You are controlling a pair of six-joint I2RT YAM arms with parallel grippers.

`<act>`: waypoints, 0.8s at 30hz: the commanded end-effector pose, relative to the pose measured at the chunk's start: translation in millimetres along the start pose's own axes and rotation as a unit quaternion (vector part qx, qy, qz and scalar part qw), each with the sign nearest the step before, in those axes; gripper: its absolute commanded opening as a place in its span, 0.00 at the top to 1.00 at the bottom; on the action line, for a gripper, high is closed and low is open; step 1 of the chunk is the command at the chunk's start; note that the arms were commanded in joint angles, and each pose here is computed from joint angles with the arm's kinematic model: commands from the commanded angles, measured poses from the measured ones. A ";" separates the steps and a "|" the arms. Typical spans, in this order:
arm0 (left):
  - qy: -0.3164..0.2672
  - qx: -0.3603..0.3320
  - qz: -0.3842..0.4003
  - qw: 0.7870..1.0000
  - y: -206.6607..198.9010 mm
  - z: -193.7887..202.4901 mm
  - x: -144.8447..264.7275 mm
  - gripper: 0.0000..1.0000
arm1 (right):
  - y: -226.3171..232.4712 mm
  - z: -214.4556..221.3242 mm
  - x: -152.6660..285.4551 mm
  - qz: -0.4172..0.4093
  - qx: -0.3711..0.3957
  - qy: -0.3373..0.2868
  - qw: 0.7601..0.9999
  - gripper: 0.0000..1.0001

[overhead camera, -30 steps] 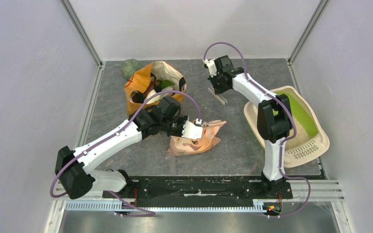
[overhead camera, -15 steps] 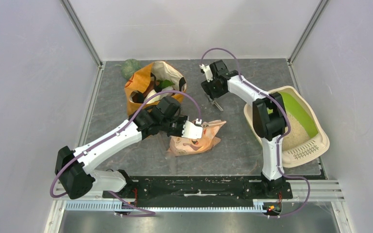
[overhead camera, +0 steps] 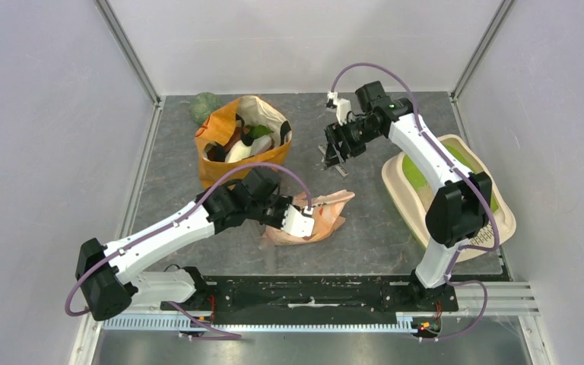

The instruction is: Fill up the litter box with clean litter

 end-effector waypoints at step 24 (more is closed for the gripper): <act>0.016 -0.094 0.048 0.994 -30.9 2.7 -7.1 0.67 | 66.3 65.1 -31.4 -0.226 -0.012 0.111 0.968 0.11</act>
Point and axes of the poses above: each gripper's point midway between its finger pads, its own x axis back along the fingers, its own y axis along the line the jaws close on, z = x × y, the point moved 3 cm from there along x, back along the fingers, and after that the axes turned 9 degrees about x, right-handed, at the moved point
